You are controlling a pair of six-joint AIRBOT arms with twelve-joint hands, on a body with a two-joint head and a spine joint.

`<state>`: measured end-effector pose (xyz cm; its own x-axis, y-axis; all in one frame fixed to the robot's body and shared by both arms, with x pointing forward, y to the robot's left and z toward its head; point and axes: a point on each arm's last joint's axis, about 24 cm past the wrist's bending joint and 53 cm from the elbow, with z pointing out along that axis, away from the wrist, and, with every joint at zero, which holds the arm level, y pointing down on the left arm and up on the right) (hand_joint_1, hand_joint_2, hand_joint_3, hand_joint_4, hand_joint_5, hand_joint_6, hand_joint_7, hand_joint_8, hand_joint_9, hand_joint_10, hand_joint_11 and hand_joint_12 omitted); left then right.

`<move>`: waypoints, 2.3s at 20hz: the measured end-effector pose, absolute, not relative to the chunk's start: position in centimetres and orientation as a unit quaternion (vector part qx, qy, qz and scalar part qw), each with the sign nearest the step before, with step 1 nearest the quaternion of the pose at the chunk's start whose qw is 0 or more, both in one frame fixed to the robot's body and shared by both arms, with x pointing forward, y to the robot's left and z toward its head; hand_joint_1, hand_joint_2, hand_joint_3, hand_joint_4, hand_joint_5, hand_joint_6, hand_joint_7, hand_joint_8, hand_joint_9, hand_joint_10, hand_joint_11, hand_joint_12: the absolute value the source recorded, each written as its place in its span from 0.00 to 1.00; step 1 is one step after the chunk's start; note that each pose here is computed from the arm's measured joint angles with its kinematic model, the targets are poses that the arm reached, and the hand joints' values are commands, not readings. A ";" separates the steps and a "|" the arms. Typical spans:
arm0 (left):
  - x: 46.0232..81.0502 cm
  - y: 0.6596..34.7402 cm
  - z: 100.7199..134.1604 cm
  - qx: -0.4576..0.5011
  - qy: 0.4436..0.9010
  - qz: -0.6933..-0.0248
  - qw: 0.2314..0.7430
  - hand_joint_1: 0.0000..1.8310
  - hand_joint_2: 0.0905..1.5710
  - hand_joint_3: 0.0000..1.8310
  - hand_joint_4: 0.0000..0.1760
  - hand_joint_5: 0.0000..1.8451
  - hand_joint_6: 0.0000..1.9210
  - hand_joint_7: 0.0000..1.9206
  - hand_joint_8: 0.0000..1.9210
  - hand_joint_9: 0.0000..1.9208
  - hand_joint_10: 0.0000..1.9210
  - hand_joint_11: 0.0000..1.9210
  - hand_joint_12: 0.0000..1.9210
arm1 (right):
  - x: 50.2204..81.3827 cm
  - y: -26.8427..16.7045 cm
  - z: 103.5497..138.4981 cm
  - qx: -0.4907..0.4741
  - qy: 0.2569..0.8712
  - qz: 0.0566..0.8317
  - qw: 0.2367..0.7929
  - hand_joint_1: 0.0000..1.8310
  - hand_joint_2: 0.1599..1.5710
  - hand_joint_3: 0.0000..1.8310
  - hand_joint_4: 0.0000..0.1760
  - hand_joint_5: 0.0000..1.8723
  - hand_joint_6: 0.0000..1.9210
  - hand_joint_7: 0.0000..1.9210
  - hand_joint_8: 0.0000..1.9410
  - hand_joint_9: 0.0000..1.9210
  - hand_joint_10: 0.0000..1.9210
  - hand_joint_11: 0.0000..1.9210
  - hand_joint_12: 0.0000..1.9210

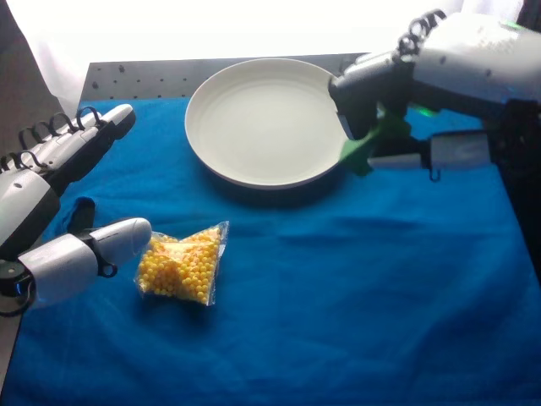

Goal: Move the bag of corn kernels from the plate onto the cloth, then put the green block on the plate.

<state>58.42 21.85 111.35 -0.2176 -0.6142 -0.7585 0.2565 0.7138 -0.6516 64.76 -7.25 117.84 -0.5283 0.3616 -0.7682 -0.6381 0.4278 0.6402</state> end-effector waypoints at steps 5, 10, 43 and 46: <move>58.5 21.9 111.3 -0.131 0.694 -0.356 0.611 0.21 0.77 0.00 1.00 0.02 0.00 0.00 0.00 0.00 0.00 0.00 0.06 | 67.2 -5.1 118.1 -0.111 0.704 0.503 0.489 0.73 0.78 0.00 0.00 0.33 0.74 0.35 0.75 0.38 0.83 0.39 0.96; 58.5 21.9 111.3 -0.131 0.694 -0.357 0.611 0.21 0.76 0.00 1.00 0.01 0.00 0.00 0.00 0.00 0.00 0.00 0.07 | 70.0 -3.7 117.6 -0.107 0.717 0.475 0.499 0.73 0.77 0.00 0.00 0.33 0.67 0.37 0.74 0.40 0.83 0.31 0.90; 58.6 21.8 110.5 -0.140 0.698 -0.362 0.602 0.18 0.80 0.00 0.91 0.02 0.00 0.00 0.00 0.00 0.00 0.00 0.10 | 70.9 -6.4 116.0 -0.095 0.756 0.413 0.499 0.37 0.68 0.00 0.21 0.00 0.00 0.00 0.00 0.00 0.00 0.00 0.00; 58.6 21.7 110.6 -0.139 0.698 -0.363 0.602 0.21 0.80 0.00 0.82 0.02 0.00 0.00 0.00 0.00 0.00 0.00 0.01 | 67.7 -6.6 118.7 -0.114 0.729 0.451 0.502 0.21 0.68 0.01 0.32 0.00 0.00 0.00 0.00 0.00 0.00 0.00 0.00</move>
<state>58.56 21.67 110.58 -0.2365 -0.6307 -0.7391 0.2432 0.6980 -0.6735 67.75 -6.55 118.73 -0.4693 0.2863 -0.8353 -0.6196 0.5672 0.5425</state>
